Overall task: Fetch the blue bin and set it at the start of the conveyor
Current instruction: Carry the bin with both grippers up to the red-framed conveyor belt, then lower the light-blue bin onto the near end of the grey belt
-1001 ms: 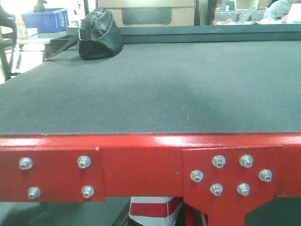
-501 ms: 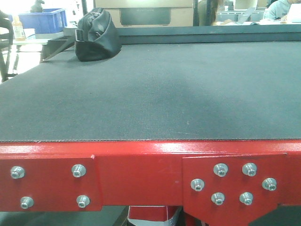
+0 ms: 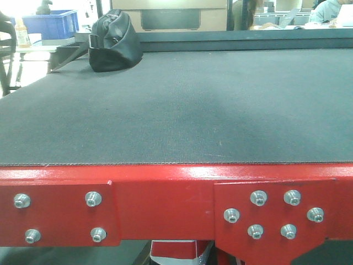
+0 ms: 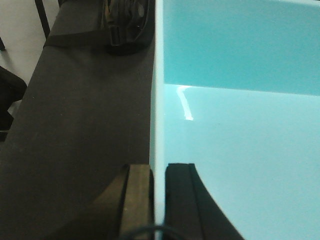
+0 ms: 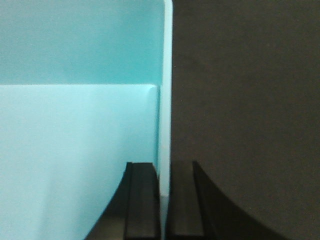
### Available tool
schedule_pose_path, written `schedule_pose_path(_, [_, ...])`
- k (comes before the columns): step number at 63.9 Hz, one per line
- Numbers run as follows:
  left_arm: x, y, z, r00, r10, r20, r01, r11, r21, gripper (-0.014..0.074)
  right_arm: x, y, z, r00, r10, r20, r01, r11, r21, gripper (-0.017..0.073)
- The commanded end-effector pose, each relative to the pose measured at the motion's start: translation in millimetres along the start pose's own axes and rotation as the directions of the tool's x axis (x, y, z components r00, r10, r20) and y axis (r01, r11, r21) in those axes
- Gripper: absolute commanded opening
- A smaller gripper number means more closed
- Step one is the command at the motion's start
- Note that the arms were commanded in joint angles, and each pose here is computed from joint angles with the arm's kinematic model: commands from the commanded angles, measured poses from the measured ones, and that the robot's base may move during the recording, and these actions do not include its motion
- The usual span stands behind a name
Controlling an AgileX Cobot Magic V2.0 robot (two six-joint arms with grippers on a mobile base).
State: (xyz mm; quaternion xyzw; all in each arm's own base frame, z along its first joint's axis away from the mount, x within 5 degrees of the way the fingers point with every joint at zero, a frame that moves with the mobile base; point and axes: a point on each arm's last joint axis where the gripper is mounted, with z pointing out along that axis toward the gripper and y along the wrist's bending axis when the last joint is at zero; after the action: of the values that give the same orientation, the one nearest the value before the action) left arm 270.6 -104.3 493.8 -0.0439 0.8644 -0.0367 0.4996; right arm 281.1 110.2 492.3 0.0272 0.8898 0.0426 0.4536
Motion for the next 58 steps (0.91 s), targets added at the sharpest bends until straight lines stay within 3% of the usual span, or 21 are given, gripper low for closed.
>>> schedule_pose_path(1, [-10,-2.1,-10,0.995,-0.004,0.098,0.000,0.999,0.048,-0.0111,-5,-2.2,-7,0.999,0.003,0.043,-0.003,1.000,-0.009,-0.0154])
schedule_pose_path(15, [-11,-5.8,-10,0.995,-0.025,0.101,0.016,0.996,0.091,-0.0111,-5,-0.1,0,0.999,-0.004,0.034,0.004,1.000,-0.002,-0.0154])
schedule_pose_path(24, [-4,-9.1,4,0.999,-0.008,0.048,0.005,0.998,0.062,-0.0111,-9,3.2,12,0.996,-0.034,0.086,0.033,0.999,0.011,-0.0154])
schedule_pose_path(30, [4,-14.2,22,1.000,0.012,0.001,-0.012,0.999,0.043,-0.0111,-8,5.2,24,0.992,-0.060,0.108,0.058,0.998,0.019,-0.0154])
schedule_pose_path(39, [17,-25.8,57,0.999,0.036,-0.008,-0.036,0.997,0.065,-0.0111,4,-1.0,55,0.994,-0.048,0.103,0.046,0.999,0.023,-0.0154])
schedule_pose_path(45, [30,-27.1,85,1.000,0.010,-0.029,-0.008,0.998,0.061,-0.0111,15,-11.1,83,0.995,-0.001,0.102,-0.001,1.000,0.024,-0.0154])
schedule_pose_path(58, [53,-27.6,140,0.996,0.021,-0.088,-0.017,0.999,0.039,-0.0111,41,-21.6,142,0.998,-0.018,0.052,0.016,0.999,0.032,-0.0154])
